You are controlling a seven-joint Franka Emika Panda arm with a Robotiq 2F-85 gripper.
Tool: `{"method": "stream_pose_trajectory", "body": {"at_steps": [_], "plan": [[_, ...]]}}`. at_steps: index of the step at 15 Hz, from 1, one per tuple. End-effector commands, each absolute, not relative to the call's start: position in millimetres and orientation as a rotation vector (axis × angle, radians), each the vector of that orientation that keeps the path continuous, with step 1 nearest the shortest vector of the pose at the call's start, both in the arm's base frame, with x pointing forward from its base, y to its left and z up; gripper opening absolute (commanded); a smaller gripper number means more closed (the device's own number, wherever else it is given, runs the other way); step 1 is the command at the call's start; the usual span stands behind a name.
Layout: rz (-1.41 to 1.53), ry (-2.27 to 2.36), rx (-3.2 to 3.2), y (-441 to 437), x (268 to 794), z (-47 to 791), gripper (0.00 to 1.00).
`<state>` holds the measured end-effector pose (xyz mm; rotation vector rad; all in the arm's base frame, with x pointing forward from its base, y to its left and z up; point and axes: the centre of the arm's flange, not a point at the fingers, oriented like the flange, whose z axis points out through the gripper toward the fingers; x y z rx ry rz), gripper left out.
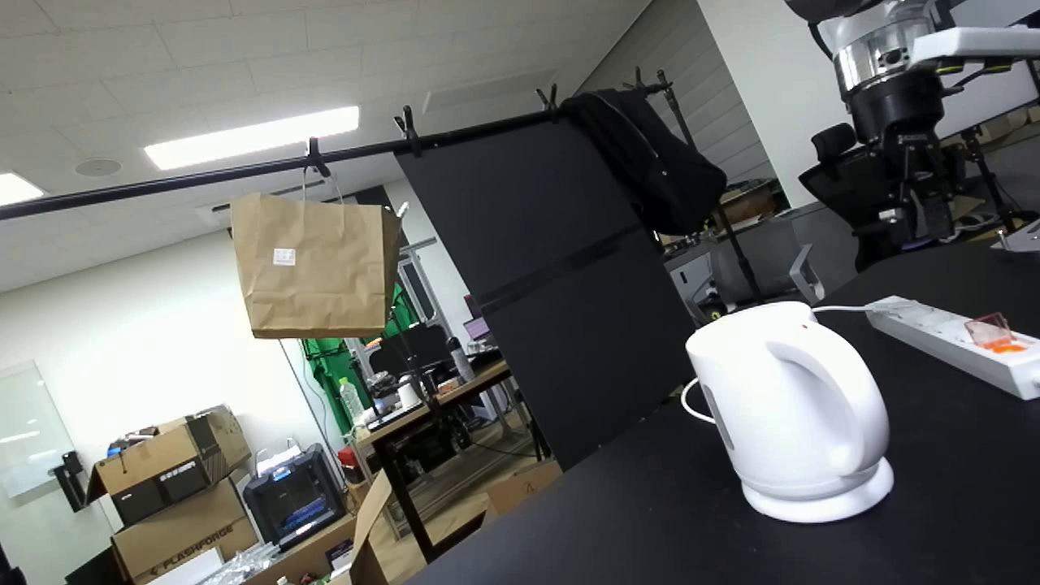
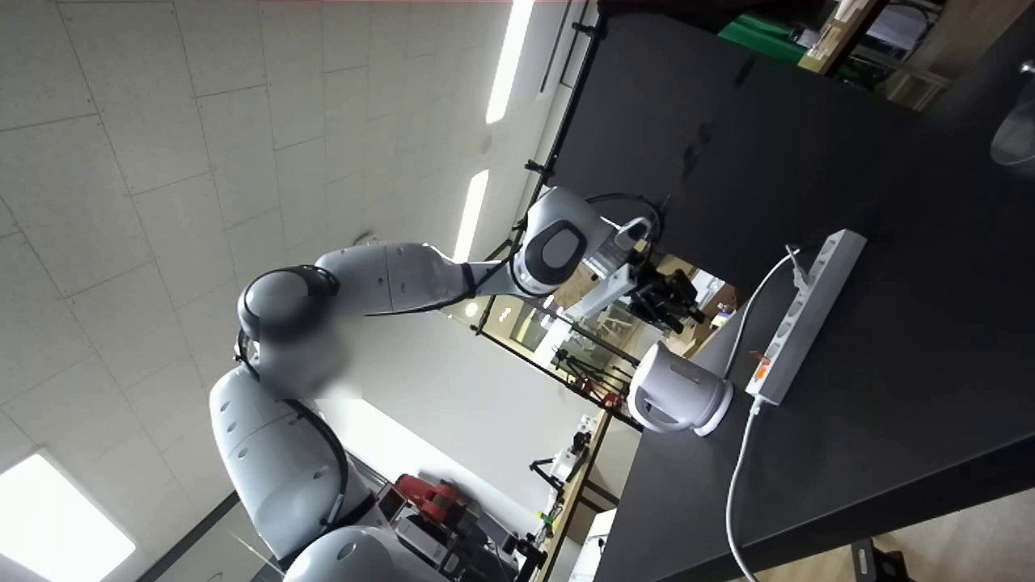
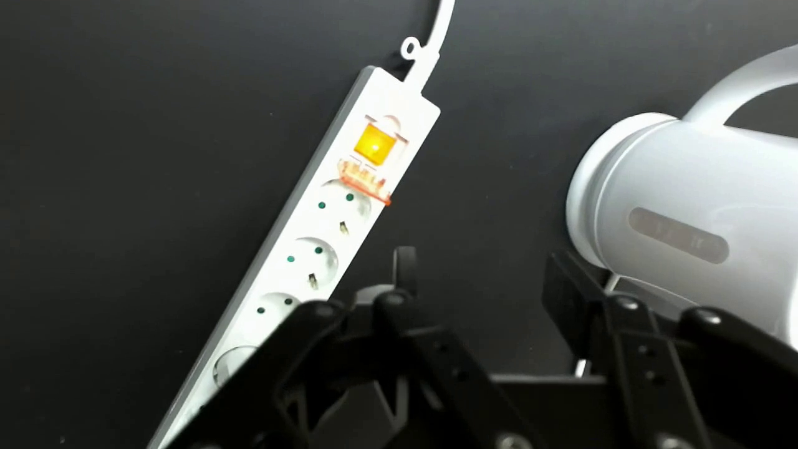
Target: Turn on the electric kettle, turn off the extension cable then turn it back on
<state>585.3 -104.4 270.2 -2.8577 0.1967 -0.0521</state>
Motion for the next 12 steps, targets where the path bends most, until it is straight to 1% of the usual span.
{"method": "stream_pose_trajectory", "body": {"at_steps": [1, 3, 4, 12], "plan": [[-0.066, 0.234, -2.955, -99, 574, 281, 0.87], [-0.072, 0.229, -2.990, -97, 572, 282, 0.99], [-0.075, 0.227, -3.004, -97, 571, 282, 1.00], [-0.072, 0.186, -3.022, -100, 576, 272, 1.00]]}}
